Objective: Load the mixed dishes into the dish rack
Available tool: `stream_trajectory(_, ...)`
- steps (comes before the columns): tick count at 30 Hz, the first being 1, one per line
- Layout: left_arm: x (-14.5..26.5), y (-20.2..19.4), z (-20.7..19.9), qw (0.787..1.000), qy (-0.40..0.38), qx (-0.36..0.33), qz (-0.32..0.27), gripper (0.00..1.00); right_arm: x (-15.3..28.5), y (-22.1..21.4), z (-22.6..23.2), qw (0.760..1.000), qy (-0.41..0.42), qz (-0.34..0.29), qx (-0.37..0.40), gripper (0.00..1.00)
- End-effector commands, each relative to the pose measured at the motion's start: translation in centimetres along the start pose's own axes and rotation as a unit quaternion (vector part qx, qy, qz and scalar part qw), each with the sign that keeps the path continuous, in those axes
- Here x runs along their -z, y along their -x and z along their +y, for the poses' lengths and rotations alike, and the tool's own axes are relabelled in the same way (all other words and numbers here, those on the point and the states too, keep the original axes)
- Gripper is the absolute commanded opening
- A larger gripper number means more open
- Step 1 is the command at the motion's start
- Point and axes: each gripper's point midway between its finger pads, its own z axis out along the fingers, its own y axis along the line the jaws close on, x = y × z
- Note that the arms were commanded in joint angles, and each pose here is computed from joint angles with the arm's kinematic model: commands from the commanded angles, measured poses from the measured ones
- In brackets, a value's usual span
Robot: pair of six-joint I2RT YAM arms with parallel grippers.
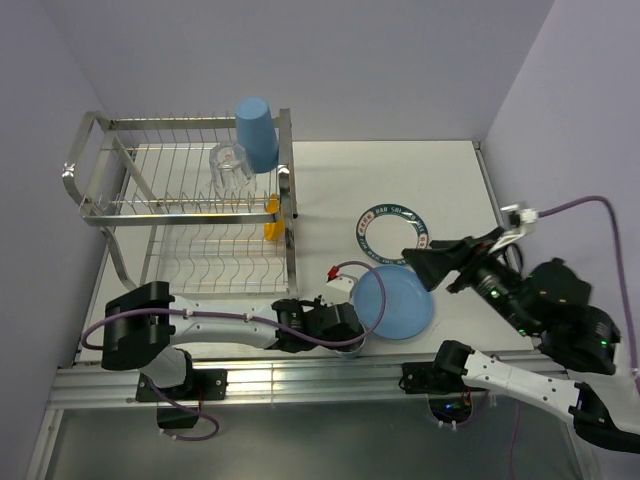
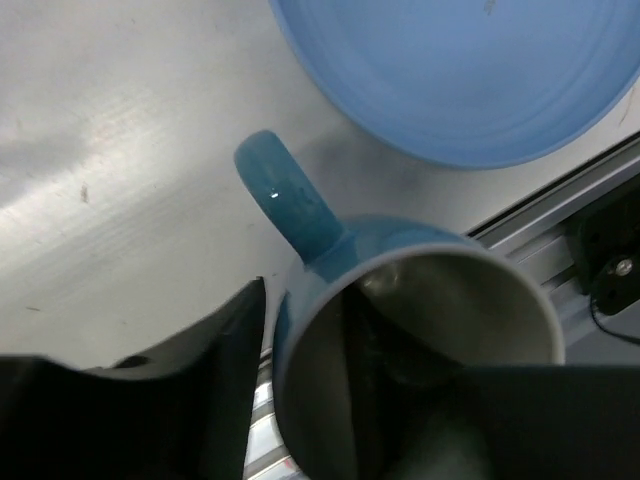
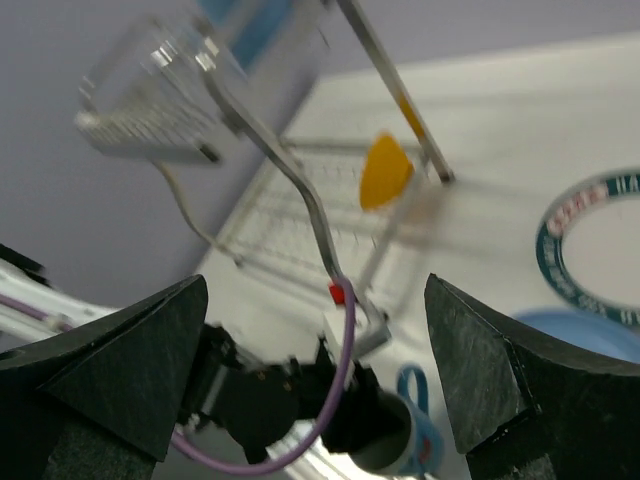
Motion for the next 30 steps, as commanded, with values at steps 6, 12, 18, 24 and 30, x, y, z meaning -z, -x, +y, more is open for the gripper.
stream_trajectory(6, 0.7, 0.0, -0.8, 1.000, -0.011, 0.012, -0.006, 0.00, -0.9, -8.2, -1.7, 0.994, -0.008, 0.100, -0.040, 0.96)
stream_trajectory(12, 7.4, 4.7, -0.2, 0.989, -0.035, 0.037, -0.137, 0.00, -1.6, -10.3, -1.4, 0.988, -0.011, 0.133, -0.072, 0.96)
stream_trajectory(18, 17.9, 10.2, 1.6, 0.934, -0.163, 0.104, -0.302, 0.00, -1.1, -12.3, 4.2, 0.961, 0.134, 0.176, -0.164, 0.97)
stream_trajectory(24, 24.6, 13.0, 3.6, 0.855, -0.280, 0.137, -0.415, 0.00, -0.9, -12.1, 8.5, 0.918, 0.263, 0.169, -0.244, 0.94)
stream_trajectory(30, 28.3, 14.8, 3.4, 0.810, -0.324, 0.126, -0.473, 0.00, -0.3, -12.0, 10.9, 0.873, 0.362, 0.155, -0.287, 0.94)
